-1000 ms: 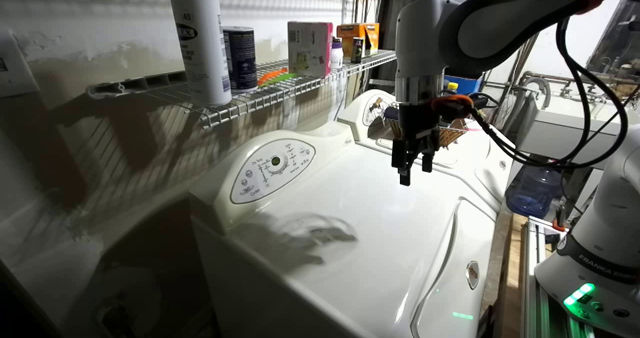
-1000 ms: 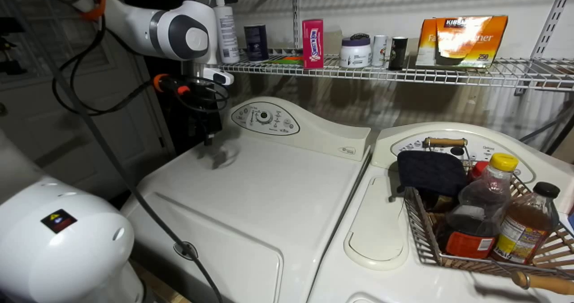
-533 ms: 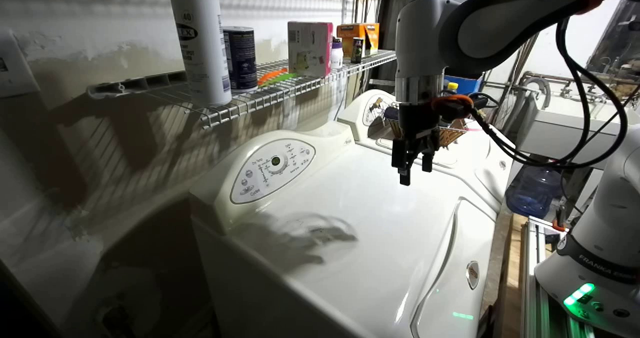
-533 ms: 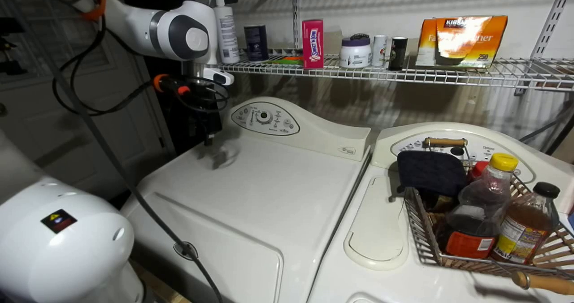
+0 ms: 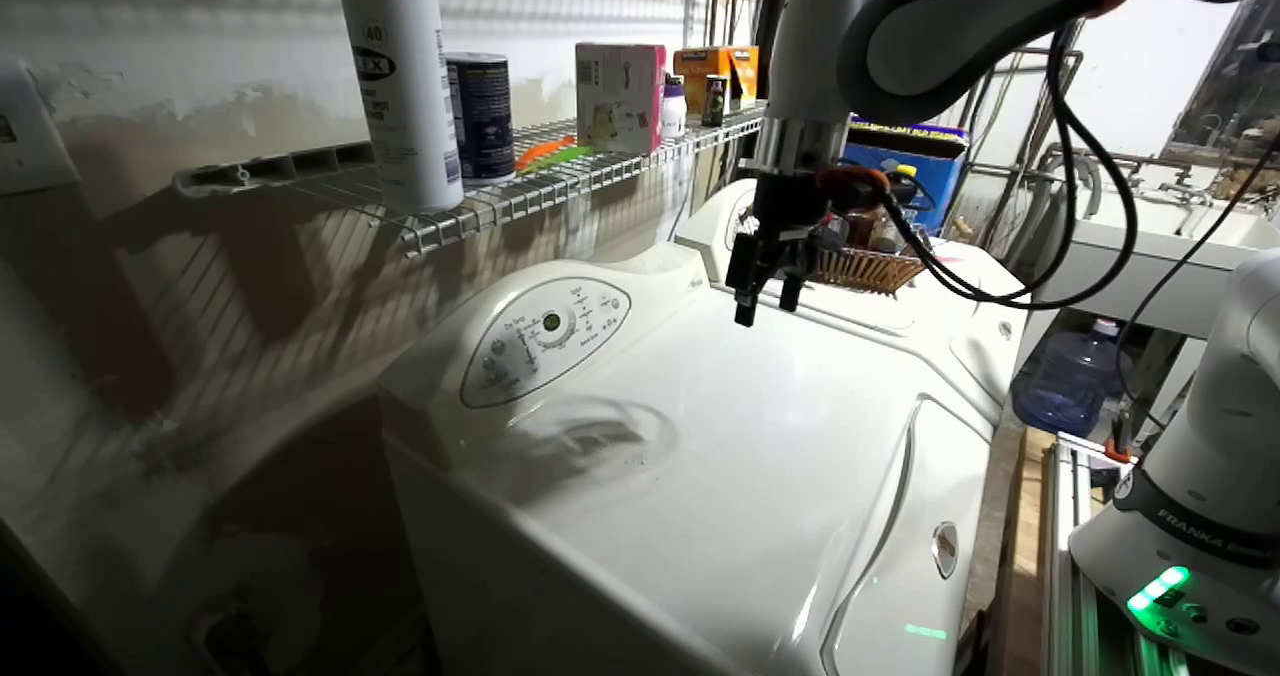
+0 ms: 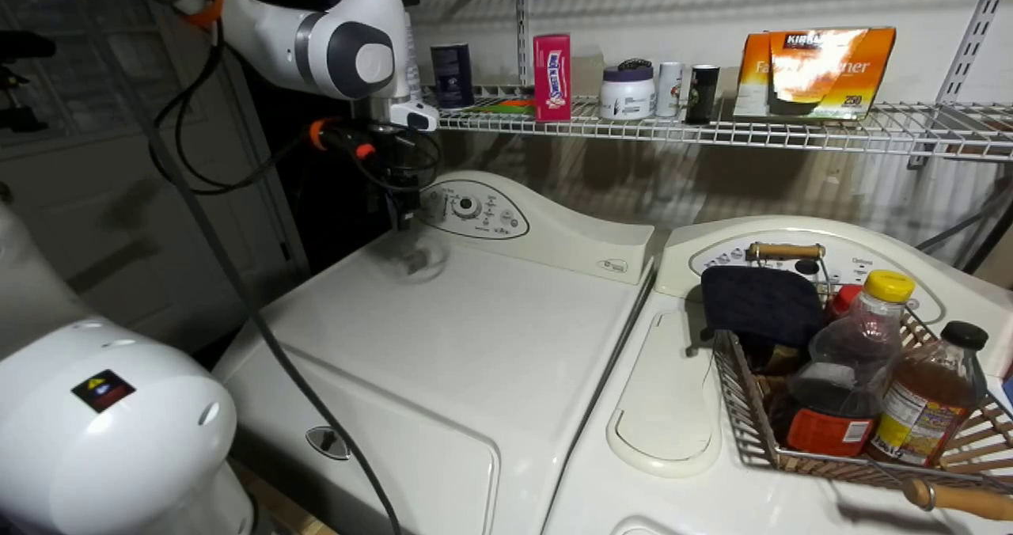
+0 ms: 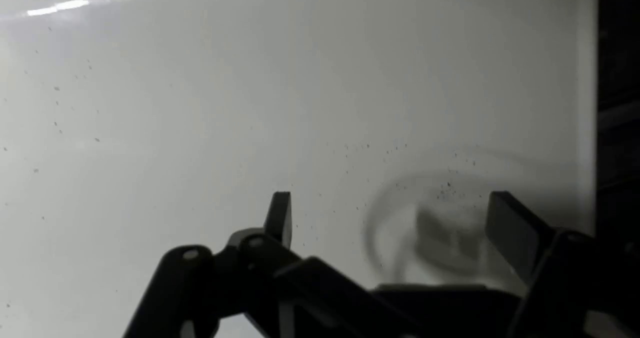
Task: Press the top button on the column of buttons to the left side of the washing machine button display
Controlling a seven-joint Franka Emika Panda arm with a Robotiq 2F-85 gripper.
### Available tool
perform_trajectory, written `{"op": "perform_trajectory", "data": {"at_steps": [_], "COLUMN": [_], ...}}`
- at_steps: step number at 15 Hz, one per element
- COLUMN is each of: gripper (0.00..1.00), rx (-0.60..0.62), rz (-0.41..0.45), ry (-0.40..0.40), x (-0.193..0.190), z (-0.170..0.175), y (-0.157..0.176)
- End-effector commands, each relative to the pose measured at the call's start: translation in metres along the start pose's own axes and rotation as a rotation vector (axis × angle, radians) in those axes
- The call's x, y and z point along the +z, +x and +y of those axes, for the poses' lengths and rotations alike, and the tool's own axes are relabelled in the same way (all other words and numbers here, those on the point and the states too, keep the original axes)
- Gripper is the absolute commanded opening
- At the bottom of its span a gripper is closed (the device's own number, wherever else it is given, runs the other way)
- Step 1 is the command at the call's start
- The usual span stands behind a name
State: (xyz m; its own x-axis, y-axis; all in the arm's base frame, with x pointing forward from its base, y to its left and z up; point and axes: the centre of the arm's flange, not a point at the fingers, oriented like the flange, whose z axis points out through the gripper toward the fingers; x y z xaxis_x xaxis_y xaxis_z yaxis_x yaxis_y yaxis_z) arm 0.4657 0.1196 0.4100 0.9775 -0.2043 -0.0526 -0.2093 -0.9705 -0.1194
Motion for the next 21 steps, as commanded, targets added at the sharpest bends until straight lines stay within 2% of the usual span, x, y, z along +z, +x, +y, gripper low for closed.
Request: {"op": "perform_trajectory", "data": {"at_steps": [1, 2, 3, 13, 21], "gripper": [1.00, 0.88, 0.72, 0.02, 0.00], "rx": [-0.014, -0.011, -0.004, 0.001, -0.021], "rz": [0.072, 0.079, 0.101, 0.259, 0.363], "ry": [0.065, 0.084, 0.090, 0.193, 0.241], "x": [-0.002, -0.001, 0.001, 0.038, 0.063], "z": [-0.014, -0.019, -0.022, -0.013, 0.003], "y": [0.049, 0.060, 0.071, 0.149, 0.189]}}
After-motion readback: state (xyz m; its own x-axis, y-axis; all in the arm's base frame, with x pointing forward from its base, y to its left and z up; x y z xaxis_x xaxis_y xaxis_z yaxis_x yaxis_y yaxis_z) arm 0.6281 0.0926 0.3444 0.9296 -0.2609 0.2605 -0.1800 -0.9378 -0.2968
